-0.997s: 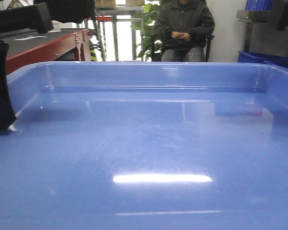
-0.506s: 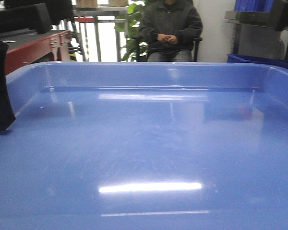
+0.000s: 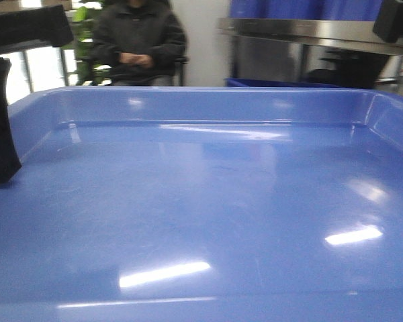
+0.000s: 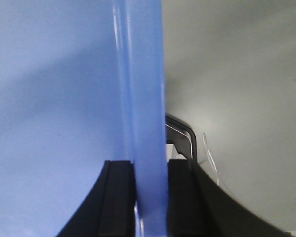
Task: Grab blue tray and place on right shelf
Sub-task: 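Carry the tray with both grippers up to the steel shelf, then raise the tray with both grippers above the shelf's steel lip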
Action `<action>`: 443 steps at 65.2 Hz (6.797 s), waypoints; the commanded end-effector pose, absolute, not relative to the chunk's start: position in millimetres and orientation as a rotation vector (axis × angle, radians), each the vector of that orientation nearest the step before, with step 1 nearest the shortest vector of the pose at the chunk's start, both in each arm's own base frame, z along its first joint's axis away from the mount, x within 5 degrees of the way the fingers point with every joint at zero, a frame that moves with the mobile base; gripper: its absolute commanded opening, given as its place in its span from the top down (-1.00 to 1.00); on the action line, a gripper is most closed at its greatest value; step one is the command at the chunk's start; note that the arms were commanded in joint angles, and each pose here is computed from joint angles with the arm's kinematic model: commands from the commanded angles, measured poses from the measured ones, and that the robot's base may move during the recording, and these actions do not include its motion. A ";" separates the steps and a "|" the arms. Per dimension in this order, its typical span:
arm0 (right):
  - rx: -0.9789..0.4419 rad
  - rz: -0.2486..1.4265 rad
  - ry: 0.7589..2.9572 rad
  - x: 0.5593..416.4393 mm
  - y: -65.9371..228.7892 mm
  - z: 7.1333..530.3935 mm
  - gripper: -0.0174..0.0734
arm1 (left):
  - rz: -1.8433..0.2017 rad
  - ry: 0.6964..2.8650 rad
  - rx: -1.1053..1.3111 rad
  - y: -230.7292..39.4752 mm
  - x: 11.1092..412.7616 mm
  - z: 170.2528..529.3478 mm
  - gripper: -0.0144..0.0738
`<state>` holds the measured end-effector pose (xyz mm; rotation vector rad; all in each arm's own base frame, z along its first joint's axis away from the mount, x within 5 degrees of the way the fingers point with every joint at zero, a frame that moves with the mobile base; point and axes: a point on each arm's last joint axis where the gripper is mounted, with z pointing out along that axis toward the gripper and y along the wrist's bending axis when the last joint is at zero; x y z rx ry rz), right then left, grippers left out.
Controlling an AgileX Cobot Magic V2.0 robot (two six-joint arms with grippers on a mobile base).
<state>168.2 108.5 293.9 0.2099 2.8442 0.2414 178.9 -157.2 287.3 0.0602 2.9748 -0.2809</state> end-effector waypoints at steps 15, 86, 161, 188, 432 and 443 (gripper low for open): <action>0.215 0.304 2.759 170.4 108.6 308.2 0.19 | -0.320 2.942 0.069 -157.5 175.4 299.6 0.78; 0.215 0.304 2.759 170.4 108.6 308.2 0.19 | -0.284 2.979 0.072 -155.1 172.5 298.7 0.78; 0.215 0.304 2.759 170.4 108.6 308.2 0.19 | -0.284 2.979 0.072 -155.1 172.5 298.7 0.78; 0.215 0.304 2.759 170.4 108.6 308.2 0.19 | -0.284 2.979 0.072 -155.1 172.5 298.7 0.78; 0.123 0.368 2.385 350.7 140.0 435.8 0.19 | -0.453 2.288 0.034 -176.5 341.7 430.8 0.13; 0.146 0.362 2.374 375.4 140.6 420.1 0.19 | -0.448 2.267 0.006 -176.2 364.2 416.2 0.10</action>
